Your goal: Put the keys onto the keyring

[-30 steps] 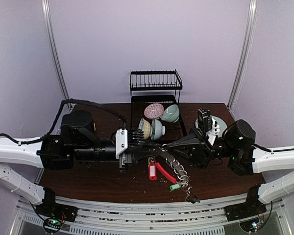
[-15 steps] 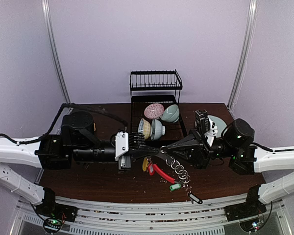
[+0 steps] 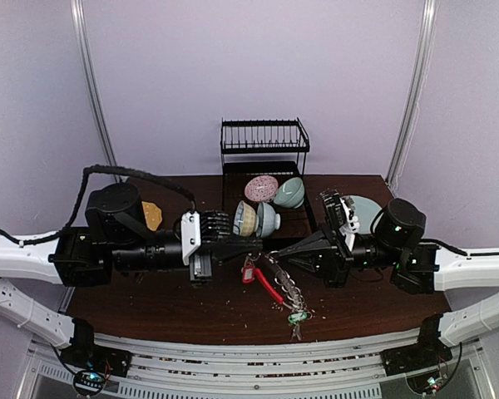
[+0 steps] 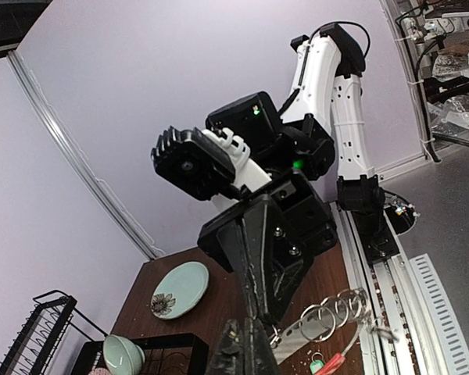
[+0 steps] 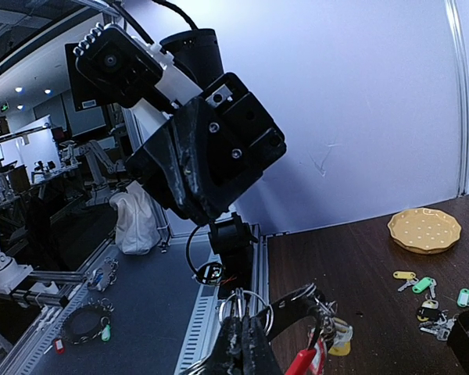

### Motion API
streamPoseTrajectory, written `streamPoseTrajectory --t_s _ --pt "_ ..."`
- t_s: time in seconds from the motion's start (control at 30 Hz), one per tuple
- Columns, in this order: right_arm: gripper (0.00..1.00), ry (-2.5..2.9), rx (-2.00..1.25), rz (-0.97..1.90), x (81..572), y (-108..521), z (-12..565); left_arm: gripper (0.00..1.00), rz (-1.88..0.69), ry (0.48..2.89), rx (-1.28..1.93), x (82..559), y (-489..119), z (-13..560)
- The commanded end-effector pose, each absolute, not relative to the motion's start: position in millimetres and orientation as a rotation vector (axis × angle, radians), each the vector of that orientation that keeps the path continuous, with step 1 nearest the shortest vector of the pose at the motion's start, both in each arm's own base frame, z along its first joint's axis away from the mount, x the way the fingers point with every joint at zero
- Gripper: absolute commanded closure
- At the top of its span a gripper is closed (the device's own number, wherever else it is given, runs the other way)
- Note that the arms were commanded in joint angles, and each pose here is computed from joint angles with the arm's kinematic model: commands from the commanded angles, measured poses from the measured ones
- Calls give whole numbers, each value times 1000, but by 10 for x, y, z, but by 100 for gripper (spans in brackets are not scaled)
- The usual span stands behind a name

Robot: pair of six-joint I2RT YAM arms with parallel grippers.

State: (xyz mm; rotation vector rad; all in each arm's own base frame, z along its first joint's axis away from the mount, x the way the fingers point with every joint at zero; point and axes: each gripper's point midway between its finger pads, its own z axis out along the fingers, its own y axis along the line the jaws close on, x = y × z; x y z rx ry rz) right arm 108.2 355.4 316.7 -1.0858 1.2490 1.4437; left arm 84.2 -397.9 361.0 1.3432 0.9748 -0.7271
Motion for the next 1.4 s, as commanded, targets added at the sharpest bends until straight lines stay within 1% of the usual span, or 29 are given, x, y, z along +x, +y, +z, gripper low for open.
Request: streamPoseTrajectory --t_s 0.0,0.17,0.27,0.43,0.57,0.6,0.7,0.77,0.83,0.97,1.03,1.1,1.13,1.17,1.27,1.37 --pt "100 1151 -1069 1433 1033 3471 3442 100 -743 983 1358 813 -4014 3556" --pt "100 1129 -1089 1448 978 3449 3487 100 -725 1079 1381 886 -4072 3358" --pt "100 1082 -1093 1483 900 3402 3581 97 -735 1095 1393 882 -4105 3313" --pt "100 1043 -1119 1513 811 3362 3649 87 -738 1091 1390 879 -4107 3299" --pt "100 1031 -1275 1521 644 3368 3517 80 -727 1084 1399 871 -4060 3340" --pt "100 1046 -1310 1503 634 3376 3473 76 -731 1077 1401 852 -4036 3367" --pt "100 1084 -1371 1452 630 3374 3399 61 -770 1056 1437 759 -4003 3371" --pt "100 1086 -1375 1427 645 3361 3432 54 -827 1045 1486 653 -4024 3314" --pt "100 1082 -1381 1416 641 3356 3448 51 -857 1055 1536 597 -4074 3188" --pt "100 1082 -1390 1413 636 3357 3461 51 -854 1106 1606 600 -4201 2972" --pt "100 1145 -1267 1350 833 3375 3560 50 -844 1110 1595 628 -4220 2988" --pt "100 1248 -1044 1261 1179 3355 3678 48 -817 1109 1553 687 -4197 3035" --pt "100 1274 -966 1253 1261 3337 3738 47 -784 1124 1510 763 -4169 3064" --pt "100 1327 -833 1201 1447 3295 3772 46 -744 1149 1457 859 -4134 3084" --pt "100 1493 -505 1030 1890 3104 3694 41 -609 1237 1264 1213 -3966 3197" --pt "100 1569 -363 894 2093 2979 3579 40 -563 1306 1161 1438 -3828 3252"
